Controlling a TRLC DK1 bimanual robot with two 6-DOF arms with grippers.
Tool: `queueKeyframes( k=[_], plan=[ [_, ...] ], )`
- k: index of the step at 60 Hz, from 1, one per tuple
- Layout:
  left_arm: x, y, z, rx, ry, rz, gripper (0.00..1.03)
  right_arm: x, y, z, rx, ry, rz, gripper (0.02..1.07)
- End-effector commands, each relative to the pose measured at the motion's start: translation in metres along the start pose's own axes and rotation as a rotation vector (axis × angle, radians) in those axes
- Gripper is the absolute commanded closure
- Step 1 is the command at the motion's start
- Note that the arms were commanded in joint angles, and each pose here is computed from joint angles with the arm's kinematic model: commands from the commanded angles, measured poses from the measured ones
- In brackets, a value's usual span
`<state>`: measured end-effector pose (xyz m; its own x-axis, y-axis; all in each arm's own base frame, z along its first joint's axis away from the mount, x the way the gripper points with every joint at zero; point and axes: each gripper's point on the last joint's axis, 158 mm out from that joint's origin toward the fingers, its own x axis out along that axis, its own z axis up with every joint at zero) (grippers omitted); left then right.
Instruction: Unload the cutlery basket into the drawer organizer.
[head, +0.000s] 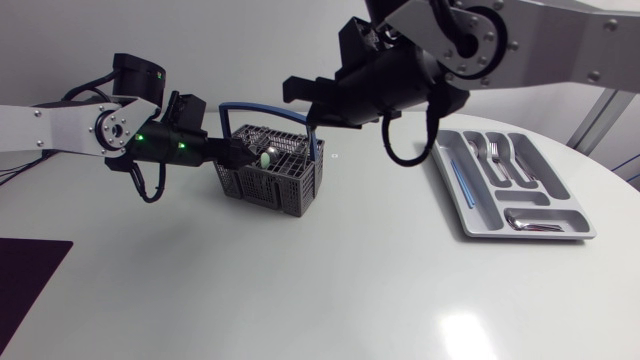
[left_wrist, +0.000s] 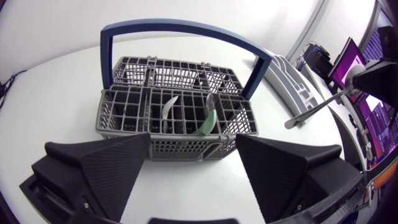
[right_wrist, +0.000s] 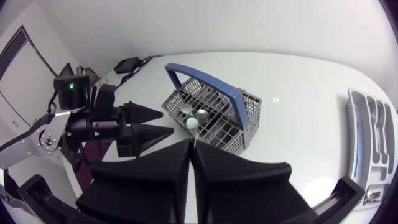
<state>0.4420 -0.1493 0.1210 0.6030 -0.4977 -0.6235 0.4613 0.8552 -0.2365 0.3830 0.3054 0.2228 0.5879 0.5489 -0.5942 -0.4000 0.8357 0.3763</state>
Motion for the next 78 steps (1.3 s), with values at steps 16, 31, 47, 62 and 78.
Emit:
queueKeyframes(
  k=[16,31,47,62,78],
  plan=[
    [0.009,-0.007,-0.01,0.007,0.024,-0.022,0.08,-0.053,-0.101,-0.029,0.012,0.0,-0.214,1.01],
    [0.009,-0.015,-0.008,0.01,0.025,-0.033,0.08,-0.078,-0.187,-0.052,-0.02,0.045,-0.418,1.01],
    [0.009,-0.015,-0.007,0.002,0.03,-0.033,0.08,-0.113,-0.284,-0.076,-0.021,0.103,-0.615,1.01],
    [0.008,-0.016,-0.007,-0.001,0.036,-0.034,0.07,-0.134,-0.368,-0.089,-0.036,0.135,-0.808,1.01],
    [0.006,-0.015,-0.009,0.0,0.037,-0.032,0.07,-0.133,-0.437,-0.119,-0.057,0.213,-0.969,1.01]
  ],
)
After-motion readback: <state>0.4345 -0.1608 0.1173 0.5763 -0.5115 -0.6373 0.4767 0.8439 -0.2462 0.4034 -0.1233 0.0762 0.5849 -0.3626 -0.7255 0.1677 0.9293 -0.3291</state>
